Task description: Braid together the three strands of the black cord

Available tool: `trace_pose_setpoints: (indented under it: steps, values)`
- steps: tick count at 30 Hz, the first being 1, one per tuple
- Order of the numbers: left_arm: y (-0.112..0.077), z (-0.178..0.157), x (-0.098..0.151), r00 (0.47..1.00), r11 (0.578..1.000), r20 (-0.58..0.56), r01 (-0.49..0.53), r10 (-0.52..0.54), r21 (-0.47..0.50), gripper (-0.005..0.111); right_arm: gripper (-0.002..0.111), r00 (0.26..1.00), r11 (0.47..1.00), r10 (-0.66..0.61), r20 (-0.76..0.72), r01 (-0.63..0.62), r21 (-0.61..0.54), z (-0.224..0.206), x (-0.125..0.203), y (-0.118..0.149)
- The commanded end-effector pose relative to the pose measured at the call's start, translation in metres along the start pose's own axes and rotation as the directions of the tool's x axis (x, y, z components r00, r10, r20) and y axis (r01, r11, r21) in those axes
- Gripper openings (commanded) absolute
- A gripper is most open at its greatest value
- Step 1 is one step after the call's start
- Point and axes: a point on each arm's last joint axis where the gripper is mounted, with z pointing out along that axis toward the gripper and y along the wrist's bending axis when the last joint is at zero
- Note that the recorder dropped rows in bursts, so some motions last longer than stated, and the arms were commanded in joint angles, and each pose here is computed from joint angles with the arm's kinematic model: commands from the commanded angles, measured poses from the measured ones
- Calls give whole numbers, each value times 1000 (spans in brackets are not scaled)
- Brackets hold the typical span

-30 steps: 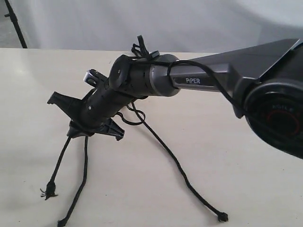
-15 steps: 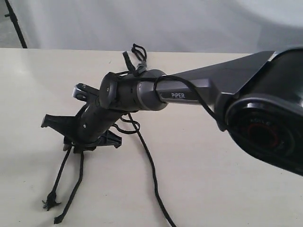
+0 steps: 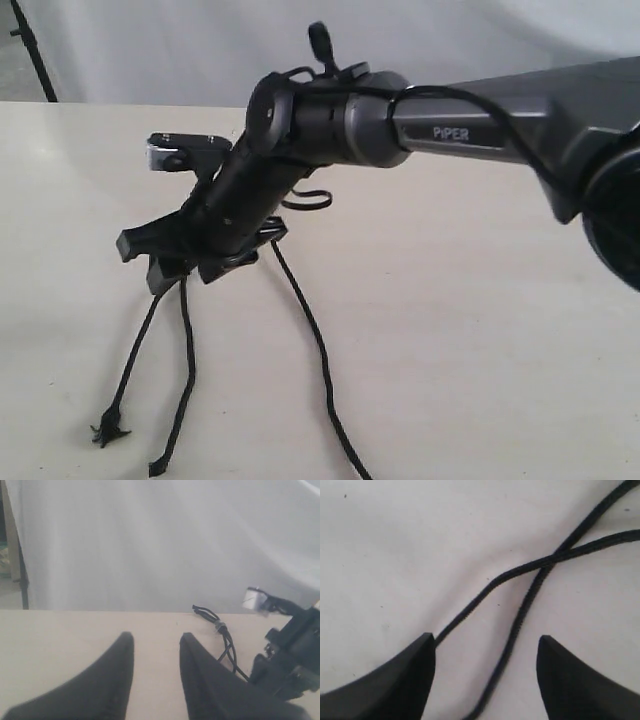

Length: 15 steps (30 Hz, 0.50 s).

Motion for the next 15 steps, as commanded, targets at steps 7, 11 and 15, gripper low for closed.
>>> trace_pose_setpoints:
  steps: [7,11,15]
  values:
    - [0,0,0,1000,1000,9,3,-3,6,31,57,967,976,-171,-188,192,102,20,24,11]
    - [0,0,0,1000,1000,9,3,-3,6,31,57,949,956,-207,-236,247,156,35,33,16]
    - [0,0,0,1000,1000,9,3,-3,6,31,57,937,933,-231,-263,291,214,45,36,20]
